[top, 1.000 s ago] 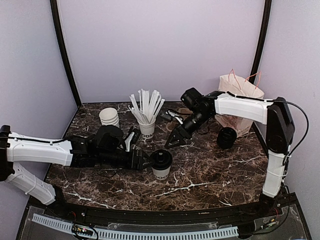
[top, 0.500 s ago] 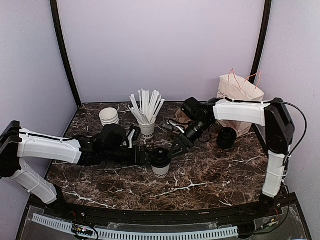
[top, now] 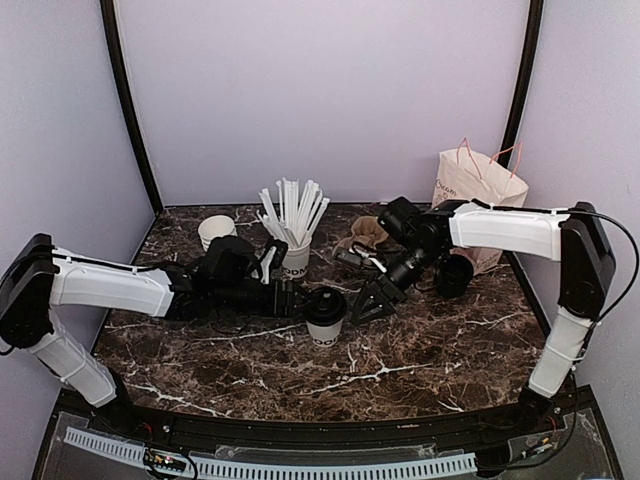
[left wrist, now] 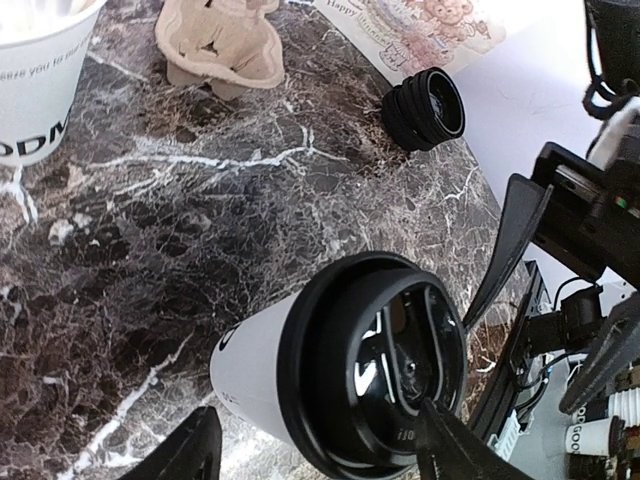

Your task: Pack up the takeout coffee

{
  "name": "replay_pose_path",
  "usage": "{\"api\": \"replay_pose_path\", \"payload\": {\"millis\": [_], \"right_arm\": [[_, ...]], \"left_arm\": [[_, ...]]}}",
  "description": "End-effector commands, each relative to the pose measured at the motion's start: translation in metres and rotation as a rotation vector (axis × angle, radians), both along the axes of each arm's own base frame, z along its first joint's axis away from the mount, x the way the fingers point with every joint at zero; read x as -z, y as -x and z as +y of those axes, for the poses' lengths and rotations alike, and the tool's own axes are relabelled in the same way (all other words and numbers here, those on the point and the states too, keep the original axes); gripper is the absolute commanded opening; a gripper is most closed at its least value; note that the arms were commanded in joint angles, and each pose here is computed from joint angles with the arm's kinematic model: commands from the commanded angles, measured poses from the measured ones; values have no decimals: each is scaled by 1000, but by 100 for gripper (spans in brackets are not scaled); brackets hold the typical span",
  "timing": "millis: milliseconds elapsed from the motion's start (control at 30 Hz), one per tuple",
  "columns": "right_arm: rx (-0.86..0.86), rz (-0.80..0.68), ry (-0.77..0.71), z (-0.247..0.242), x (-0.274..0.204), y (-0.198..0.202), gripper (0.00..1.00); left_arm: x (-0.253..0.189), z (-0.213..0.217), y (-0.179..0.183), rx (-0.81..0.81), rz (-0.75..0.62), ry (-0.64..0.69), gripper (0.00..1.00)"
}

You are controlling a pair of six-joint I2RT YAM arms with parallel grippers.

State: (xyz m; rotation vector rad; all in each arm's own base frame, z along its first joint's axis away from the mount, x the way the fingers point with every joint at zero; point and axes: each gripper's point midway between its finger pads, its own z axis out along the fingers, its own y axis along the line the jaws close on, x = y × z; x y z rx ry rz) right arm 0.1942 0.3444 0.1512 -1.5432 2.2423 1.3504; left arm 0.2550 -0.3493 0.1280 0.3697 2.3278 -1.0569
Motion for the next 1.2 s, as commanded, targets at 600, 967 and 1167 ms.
{"api": "replay_pose_path", "payload": {"millis": [600, 967, 1167], "right_arm": [[253, -27, 41, 19, 9, -96, 43], [223, 61, 17, 18, 17, -78, 43], [229, 74, 27, 10, 22, -68, 43]], "left_arm": [[-27, -3, -15, -70, -19, 58, 75], [-4, -37, -19, 52, 41, 92, 66], [2, -54, -9, 197, 40, 152, 58]]}}
